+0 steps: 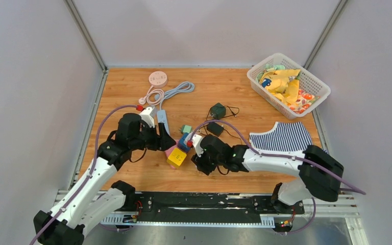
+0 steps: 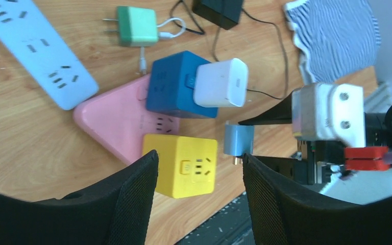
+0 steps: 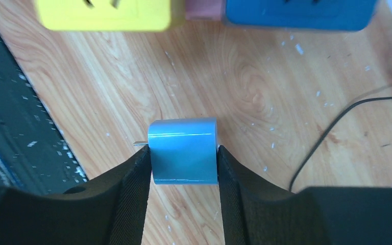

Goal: Insert the plug
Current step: Pick up the plug from the center of the board.

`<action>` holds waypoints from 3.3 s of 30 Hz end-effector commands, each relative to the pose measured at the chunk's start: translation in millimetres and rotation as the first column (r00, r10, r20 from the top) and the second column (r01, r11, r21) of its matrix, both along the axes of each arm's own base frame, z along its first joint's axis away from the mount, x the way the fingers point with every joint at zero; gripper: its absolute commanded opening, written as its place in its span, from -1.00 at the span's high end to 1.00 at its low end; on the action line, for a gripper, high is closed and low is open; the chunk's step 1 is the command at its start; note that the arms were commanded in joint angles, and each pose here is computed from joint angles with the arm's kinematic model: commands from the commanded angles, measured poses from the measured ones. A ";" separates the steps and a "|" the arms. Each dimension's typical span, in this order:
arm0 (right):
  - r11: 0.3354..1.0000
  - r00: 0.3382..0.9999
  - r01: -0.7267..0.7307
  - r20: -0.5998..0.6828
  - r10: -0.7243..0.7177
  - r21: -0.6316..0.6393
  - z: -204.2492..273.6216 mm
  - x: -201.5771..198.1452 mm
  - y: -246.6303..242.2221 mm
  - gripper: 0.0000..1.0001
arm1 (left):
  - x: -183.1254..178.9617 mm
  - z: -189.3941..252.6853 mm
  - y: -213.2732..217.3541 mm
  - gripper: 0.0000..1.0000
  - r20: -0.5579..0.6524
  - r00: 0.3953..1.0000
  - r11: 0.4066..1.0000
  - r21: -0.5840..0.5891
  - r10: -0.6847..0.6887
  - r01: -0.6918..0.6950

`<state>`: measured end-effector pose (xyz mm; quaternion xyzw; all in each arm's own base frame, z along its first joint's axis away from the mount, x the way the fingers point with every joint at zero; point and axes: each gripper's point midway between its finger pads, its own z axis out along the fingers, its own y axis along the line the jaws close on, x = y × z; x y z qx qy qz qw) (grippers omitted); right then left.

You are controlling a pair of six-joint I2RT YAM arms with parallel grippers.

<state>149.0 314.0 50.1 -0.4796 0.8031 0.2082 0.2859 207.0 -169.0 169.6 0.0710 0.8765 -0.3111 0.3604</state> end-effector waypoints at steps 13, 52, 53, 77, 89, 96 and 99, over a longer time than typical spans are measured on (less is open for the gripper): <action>0.860 0.963 -0.049 0.253 -0.094 0.507 175.7 9.8 35.8 0.32 | -53.8 44.5 -59.9 -0.30 -0.030 0.952 0.837 -0.485 -0.305 0.253; 0.764 0.914 0.405 -0.233 -0.331 0.503 252.1 24.3 31.4 -0.67 | -31.8 102.3 -32.1 1.00 0.679 0.690 0.944 0.011 -0.249 0.330; 0.767 0.913 0.405 -0.261 -0.313 0.497 253.0 23.2 35.3 -0.67 | -31.5 100.9 -32.0 1.00 0.682 0.684 0.944 0.029 -0.259 0.328; 0.794 0.853 0.433 -0.479 -0.208 0.426 221.1 38.0 62.6 -0.54 | -34.6 87.5 -33.2 1.00 0.697 0.627 0.922 0.133 -0.348 0.363; 0.839 0.830 0.378 -0.546 -0.119 0.391 202.4 32.7 80.8 -0.34 | -36.3 85.4 -33.7 1.00 0.696 0.618 0.915 0.149 -0.366 0.375; 0.844 0.823 0.357 -0.562 -0.082 0.400 202.9 28.3 85.0 0.19 | -37.0 83.4 -33.3 1.00 0.699 0.609 0.912 0.161 -0.375 0.377; 0.846 0.819 0.341 -0.571 -0.054 0.409 203.7 24.5 87.1 0.68 | -37.2 82.4 -33.4 1.00 0.699 0.607 0.911 0.163 -0.378 0.379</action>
